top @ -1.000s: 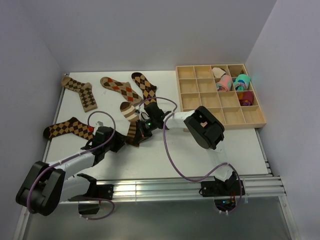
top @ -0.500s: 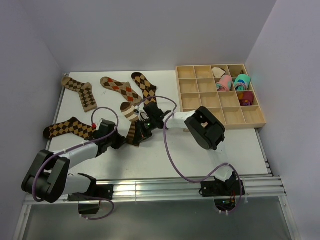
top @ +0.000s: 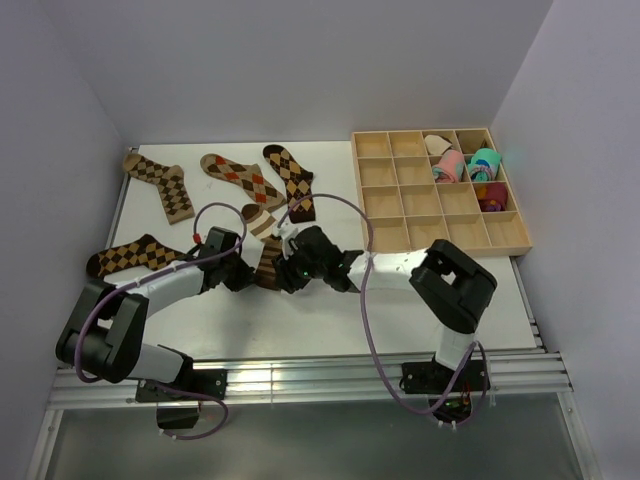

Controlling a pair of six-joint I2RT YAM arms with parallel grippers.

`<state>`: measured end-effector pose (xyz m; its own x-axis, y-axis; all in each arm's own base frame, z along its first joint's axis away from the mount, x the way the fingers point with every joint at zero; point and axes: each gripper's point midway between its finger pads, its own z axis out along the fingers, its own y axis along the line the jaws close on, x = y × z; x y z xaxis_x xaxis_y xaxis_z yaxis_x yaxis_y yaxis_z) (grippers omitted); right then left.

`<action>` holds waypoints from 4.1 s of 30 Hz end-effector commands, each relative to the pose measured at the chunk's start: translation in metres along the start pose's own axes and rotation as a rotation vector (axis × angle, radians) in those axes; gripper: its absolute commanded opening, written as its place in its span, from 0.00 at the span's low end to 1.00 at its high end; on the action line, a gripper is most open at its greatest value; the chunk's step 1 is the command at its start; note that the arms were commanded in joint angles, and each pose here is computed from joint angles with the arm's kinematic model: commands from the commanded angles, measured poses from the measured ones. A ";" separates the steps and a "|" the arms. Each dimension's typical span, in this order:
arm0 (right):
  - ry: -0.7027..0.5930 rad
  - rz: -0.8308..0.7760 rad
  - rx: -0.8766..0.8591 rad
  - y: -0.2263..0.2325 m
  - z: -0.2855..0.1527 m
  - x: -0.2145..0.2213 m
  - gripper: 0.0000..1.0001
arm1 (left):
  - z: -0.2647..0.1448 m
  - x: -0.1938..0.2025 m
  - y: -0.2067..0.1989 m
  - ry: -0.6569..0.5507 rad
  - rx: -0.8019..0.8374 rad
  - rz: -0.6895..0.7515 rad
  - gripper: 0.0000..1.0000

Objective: Roll the socks
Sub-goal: Roll the sock at the center of the board.

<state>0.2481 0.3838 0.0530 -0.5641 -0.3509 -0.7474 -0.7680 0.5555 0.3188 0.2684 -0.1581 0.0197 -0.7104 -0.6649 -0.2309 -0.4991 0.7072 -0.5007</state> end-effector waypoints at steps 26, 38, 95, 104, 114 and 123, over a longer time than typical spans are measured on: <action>-0.015 -0.477 0.150 0.023 0.041 0.016 0.34 | -0.003 0.009 0.024 0.115 -0.123 0.084 0.00; 0.119 -0.329 -0.025 0.038 0.046 0.034 0.00 | -0.017 -0.007 0.017 0.030 -0.058 0.015 0.17; 0.351 0.624 -0.373 -0.002 0.042 0.043 0.00 | -0.042 0.002 0.007 -0.184 0.388 -0.042 0.30; 0.351 0.622 -0.371 -0.002 0.043 0.042 0.00 | -0.034 0.001 0.008 -0.179 0.357 -0.013 0.31; 0.356 0.621 -0.374 -0.002 0.043 0.043 0.00 | -0.031 -0.002 0.003 -0.180 0.360 0.002 0.36; 0.360 0.622 -0.372 -0.003 0.044 0.044 0.00 | -0.031 -0.003 -0.005 -0.176 0.389 0.009 0.45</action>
<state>0.2365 0.4074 0.0188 -0.9250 -0.3238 -0.1986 -0.3218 0.3902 0.8626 0.2442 -0.1441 0.0289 -0.6071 -0.7254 -0.3243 -0.3197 0.5966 -0.7361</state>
